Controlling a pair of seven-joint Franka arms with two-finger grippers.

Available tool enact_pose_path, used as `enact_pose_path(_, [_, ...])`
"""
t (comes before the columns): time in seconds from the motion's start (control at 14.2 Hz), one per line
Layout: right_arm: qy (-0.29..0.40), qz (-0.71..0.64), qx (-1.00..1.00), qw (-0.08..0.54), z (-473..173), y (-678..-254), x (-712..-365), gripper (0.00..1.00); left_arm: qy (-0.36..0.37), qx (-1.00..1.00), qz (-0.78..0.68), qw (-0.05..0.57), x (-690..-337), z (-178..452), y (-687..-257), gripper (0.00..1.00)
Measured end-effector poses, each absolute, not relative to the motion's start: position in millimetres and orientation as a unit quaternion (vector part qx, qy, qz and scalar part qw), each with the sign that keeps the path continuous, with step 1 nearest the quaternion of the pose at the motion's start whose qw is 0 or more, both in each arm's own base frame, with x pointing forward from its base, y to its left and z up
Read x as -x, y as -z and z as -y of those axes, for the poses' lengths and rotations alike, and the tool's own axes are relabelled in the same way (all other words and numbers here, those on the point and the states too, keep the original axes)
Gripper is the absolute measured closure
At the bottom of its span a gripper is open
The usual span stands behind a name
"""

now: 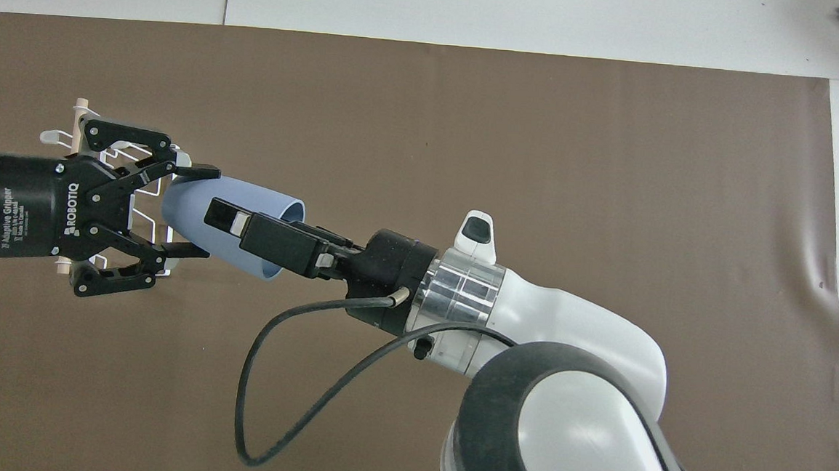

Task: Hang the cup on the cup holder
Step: 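Close the left gripper on the cup held by the right gripper, then open the right gripper and withdraw it while the left gripper holds the cup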

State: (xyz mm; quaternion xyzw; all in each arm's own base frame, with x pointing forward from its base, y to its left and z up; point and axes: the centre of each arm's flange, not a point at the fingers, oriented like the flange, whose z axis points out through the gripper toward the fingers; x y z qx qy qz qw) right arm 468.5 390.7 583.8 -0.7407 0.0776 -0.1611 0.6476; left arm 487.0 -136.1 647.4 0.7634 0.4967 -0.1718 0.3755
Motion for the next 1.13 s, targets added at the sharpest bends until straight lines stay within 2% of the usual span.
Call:
enact_pose_path(0.07, [0.161, -0.077, 0.740, 0.648, -391, -584, -468, 0.03, 0.171, -0.764, -0.497, 0.374, -487, 136, -647, 0.26])
enact_pose_path(0.14, [0.162, -0.077, 0.740, 0.648, -391, -585, -469, 0.00, 0.167, -0.767, -0.498, 0.368, -487, 134, -646, 0.26])
enact_pose_path(0.35, [0.167, -0.069, 0.743, 0.644, -391, -586, -469, 0.00, 0.141, -0.787, -0.494, 0.340, -487, 128, -641, 0.26])
enact_pose_path(0.56, [0.200, -0.012, 0.771, 0.605, -388, -591, -473, 0.00, 0.106, -0.815, -0.480, 0.306, -489, 117, -636, 0.28])
enact_pose_path(0.78, [0.241, 0.057, 0.799, 0.548, -380, -596, -481, 0.00, 0.056, -0.846, -0.467, 0.252, -490, 105, -635, 0.28])
enact_pose_path(1.13, [0.297, 0.192, 0.837, 0.417, -373, -592, -490, 0.00, -0.007, -0.884, -0.435, 0.172, -490, 99, -637, 0.28])
